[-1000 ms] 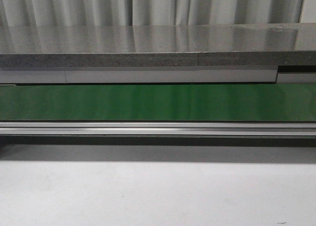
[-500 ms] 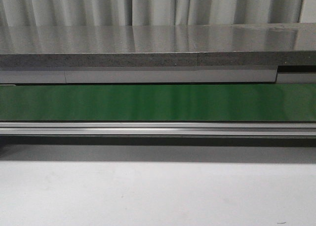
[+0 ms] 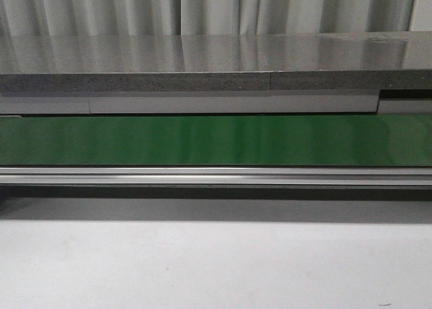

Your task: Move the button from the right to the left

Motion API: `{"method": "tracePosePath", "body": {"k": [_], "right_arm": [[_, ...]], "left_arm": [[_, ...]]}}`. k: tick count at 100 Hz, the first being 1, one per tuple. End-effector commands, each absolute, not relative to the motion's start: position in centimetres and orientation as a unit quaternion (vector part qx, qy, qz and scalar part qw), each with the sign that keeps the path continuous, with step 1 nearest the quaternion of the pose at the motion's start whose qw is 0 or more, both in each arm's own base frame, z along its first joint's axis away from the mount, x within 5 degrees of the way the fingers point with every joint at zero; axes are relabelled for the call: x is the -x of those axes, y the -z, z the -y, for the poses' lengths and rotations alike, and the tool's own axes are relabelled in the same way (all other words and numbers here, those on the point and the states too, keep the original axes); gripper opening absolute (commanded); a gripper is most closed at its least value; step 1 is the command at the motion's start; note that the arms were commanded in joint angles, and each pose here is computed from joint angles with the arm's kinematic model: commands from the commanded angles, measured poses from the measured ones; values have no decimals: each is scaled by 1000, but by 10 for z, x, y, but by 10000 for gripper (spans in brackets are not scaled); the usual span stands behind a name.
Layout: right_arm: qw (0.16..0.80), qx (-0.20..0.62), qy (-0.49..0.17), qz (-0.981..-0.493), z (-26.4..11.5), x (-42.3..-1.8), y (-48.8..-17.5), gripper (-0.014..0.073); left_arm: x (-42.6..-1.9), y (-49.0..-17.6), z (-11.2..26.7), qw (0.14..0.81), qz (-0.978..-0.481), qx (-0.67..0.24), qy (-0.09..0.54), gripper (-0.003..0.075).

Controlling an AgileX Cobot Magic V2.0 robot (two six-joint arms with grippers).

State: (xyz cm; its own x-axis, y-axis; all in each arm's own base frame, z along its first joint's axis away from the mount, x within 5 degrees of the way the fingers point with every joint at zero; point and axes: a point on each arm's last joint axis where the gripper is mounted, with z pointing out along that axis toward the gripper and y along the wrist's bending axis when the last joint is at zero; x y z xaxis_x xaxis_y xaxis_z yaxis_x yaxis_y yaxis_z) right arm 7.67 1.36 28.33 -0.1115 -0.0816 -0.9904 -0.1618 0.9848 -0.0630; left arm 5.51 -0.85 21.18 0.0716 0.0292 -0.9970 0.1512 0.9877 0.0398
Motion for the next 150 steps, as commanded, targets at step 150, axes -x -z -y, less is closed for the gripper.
{"method": "tracePosePath", "body": {"k": [150], "right_arm": [[748, 11, -13, -664, -2, -54, -215, -59]], "left_arm": [[-53, -208, 9, 756, -649, -65, 55, 5]]}}
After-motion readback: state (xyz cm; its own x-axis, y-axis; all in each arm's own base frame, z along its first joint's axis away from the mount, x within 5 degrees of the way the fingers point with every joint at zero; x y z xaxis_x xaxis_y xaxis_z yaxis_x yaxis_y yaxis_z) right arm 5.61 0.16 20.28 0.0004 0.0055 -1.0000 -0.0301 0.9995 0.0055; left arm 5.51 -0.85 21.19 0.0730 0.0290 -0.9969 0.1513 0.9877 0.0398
